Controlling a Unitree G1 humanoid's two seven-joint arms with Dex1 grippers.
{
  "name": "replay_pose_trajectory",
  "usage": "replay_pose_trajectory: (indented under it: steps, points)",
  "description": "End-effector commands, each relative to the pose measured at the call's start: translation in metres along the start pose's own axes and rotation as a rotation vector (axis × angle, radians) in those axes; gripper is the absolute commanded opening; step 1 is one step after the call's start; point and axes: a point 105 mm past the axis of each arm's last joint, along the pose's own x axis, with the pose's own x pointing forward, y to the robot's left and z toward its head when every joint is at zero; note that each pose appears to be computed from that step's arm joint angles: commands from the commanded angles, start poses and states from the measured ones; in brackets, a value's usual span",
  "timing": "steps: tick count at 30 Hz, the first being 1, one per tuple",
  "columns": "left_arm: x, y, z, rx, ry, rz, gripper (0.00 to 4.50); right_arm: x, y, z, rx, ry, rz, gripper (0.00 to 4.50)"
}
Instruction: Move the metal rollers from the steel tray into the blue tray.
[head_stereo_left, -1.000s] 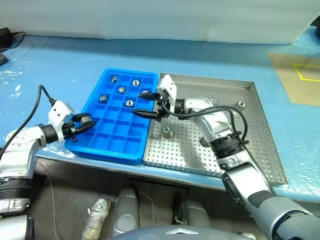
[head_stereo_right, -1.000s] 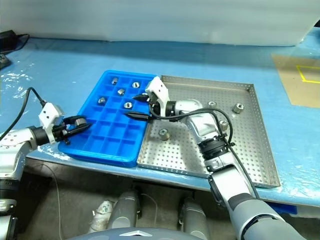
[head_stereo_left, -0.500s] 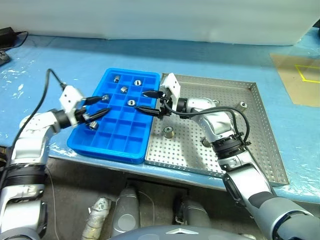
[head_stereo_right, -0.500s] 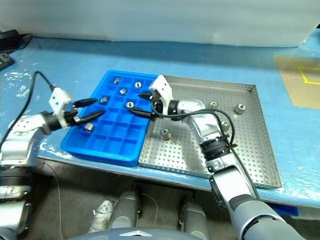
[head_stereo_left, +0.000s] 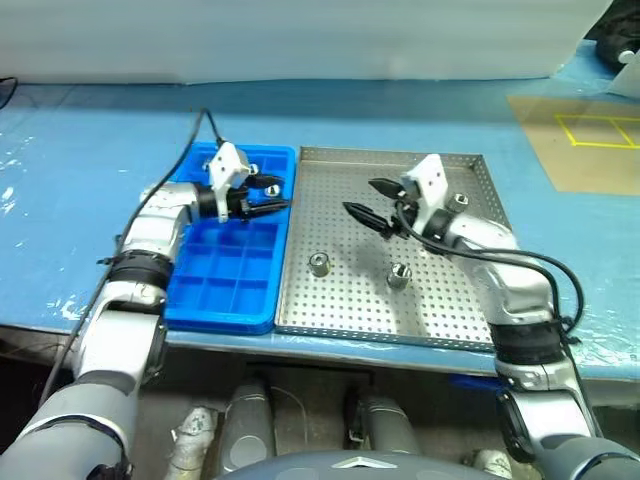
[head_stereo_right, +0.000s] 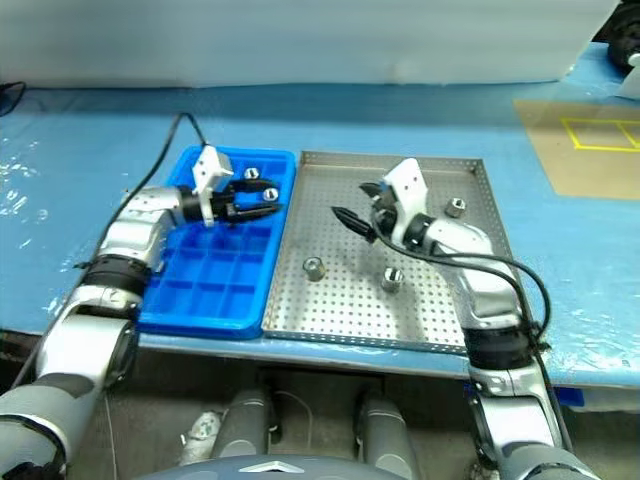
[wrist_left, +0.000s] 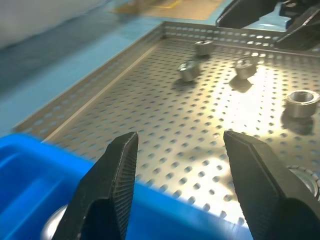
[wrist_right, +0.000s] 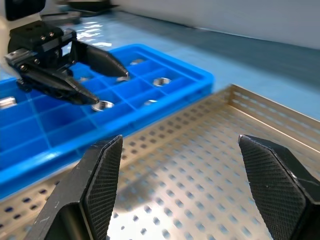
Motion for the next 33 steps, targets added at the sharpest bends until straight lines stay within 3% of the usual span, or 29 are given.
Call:
replay_pose_trajectory:
  steps: [1,7,12,18,26,29,33]
  points:
    - [0.017,-0.01,0.012,0.054,-0.01,-0.134,2.86,-0.021,0.002,0.012,-0.016,-0.039,-0.074,3.85]
    - [0.025,-0.03,0.001,0.053,0.062,-0.336,2.86,-0.041,0.008,0.001,0.017,-0.013,-0.172,3.85]
    - [0.013,-0.038,-0.011,0.042,0.147,-0.442,2.86,-0.047,0.01,-0.002,0.033,-0.003,-0.209,3.85]
    - [0.004,-0.044,-0.03,0.085,0.266,-0.494,2.86,-0.044,0.011,-0.003,0.053,-0.008,-0.206,3.85]
    - [0.021,-0.066,-0.053,0.11,0.313,-0.555,2.86,-0.04,0.01,-0.006,0.053,0.001,-0.208,3.85]
    - [0.02,-0.072,-0.063,0.177,0.394,-0.6,2.86,-0.041,0.01,-0.007,0.058,0.004,-0.216,3.85]
    - [0.028,-0.071,-0.06,0.226,0.426,-0.599,2.86,-0.042,0.011,-0.01,0.065,0.011,-0.223,3.85]
